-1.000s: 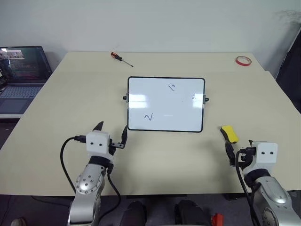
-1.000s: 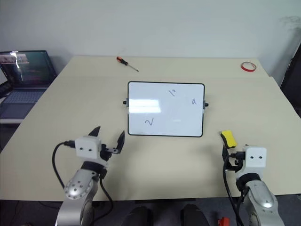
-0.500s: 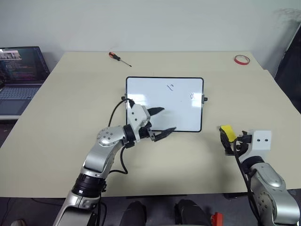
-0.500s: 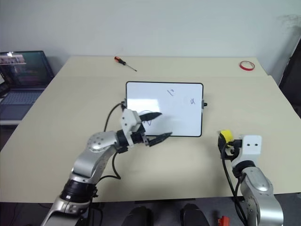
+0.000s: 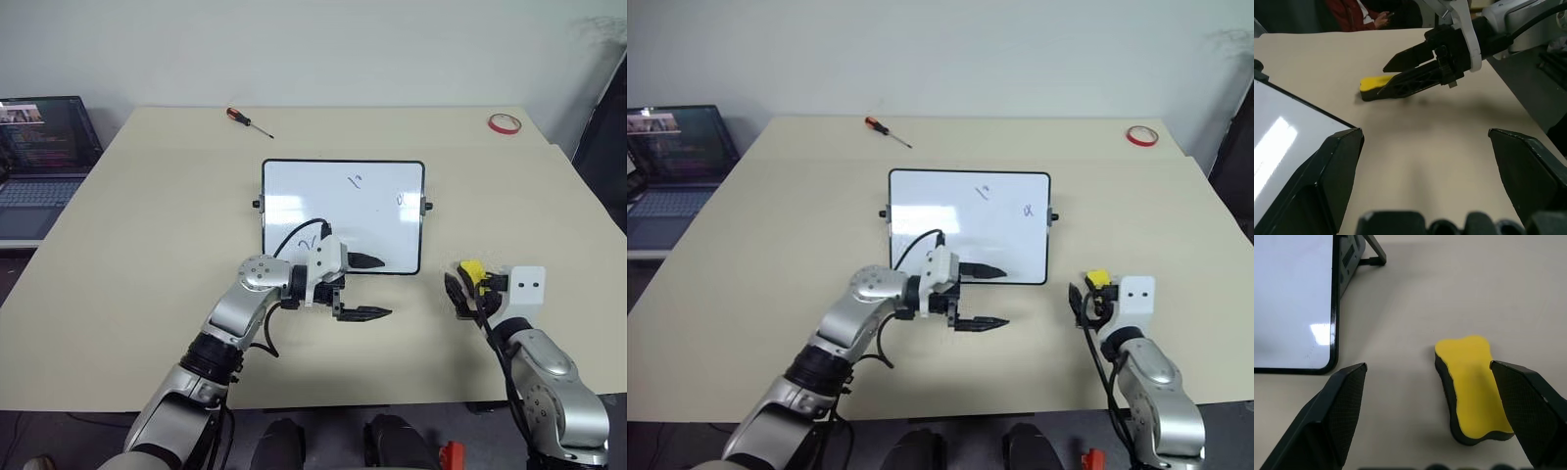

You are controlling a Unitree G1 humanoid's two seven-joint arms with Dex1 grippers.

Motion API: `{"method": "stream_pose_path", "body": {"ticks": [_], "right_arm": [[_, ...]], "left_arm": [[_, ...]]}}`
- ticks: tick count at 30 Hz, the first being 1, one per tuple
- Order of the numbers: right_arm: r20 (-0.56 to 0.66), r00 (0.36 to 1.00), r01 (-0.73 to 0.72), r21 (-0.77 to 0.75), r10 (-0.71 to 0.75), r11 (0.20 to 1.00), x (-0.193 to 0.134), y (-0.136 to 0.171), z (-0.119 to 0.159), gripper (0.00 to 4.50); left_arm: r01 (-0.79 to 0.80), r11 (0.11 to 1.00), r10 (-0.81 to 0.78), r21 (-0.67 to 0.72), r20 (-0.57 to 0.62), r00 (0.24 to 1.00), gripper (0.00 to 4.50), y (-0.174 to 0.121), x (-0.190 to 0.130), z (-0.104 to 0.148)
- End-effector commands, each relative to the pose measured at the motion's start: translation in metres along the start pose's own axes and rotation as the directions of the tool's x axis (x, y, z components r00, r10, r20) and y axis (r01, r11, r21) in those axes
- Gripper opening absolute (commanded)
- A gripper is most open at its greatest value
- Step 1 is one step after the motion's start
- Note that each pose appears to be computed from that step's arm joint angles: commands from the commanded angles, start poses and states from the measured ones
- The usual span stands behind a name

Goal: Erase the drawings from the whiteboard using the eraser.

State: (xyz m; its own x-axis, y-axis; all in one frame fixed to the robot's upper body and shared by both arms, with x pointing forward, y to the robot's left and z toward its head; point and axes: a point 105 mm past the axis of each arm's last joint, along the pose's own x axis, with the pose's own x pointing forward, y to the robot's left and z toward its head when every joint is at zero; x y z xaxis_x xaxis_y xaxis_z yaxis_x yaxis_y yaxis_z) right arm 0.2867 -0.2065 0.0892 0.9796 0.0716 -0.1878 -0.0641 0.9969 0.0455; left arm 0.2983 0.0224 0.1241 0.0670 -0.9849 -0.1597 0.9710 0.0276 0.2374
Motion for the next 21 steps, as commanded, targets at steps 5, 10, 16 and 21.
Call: {"method": "stream_pose_path", "body": {"ticks": [5,10,16,21], "right_arm": [[0.033,0.999,0.010,-0.016,-0.010,1.000,0.006,-0.010,0.007,4.41],[0.044,0.999,0.022,-0.025,-0.021,0.999,0.010,-0.015,0.010,4.41],[0.054,0.998,0.030,-0.030,-0.028,0.999,0.011,-0.019,0.014,4.41],[0.080,0.996,0.026,-0.031,-0.023,0.999,0.007,-0.017,0.023,4.41]], "left_arm": [[-0.004,0.997,0.002,0.071,0.024,1.000,4.50,0.005,0.003,0.012],[-0.013,0.998,0.010,0.067,0.044,0.999,4.50,0.003,0.005,0.016],[-0.023,0.998,0.021,0.066,0.032,0.999,4.50,0.004,0.001,0.013],[-0.029,0.997,0.027,0.066,0.034,0.999,4.50,0.004,0.001,0.013]]}}
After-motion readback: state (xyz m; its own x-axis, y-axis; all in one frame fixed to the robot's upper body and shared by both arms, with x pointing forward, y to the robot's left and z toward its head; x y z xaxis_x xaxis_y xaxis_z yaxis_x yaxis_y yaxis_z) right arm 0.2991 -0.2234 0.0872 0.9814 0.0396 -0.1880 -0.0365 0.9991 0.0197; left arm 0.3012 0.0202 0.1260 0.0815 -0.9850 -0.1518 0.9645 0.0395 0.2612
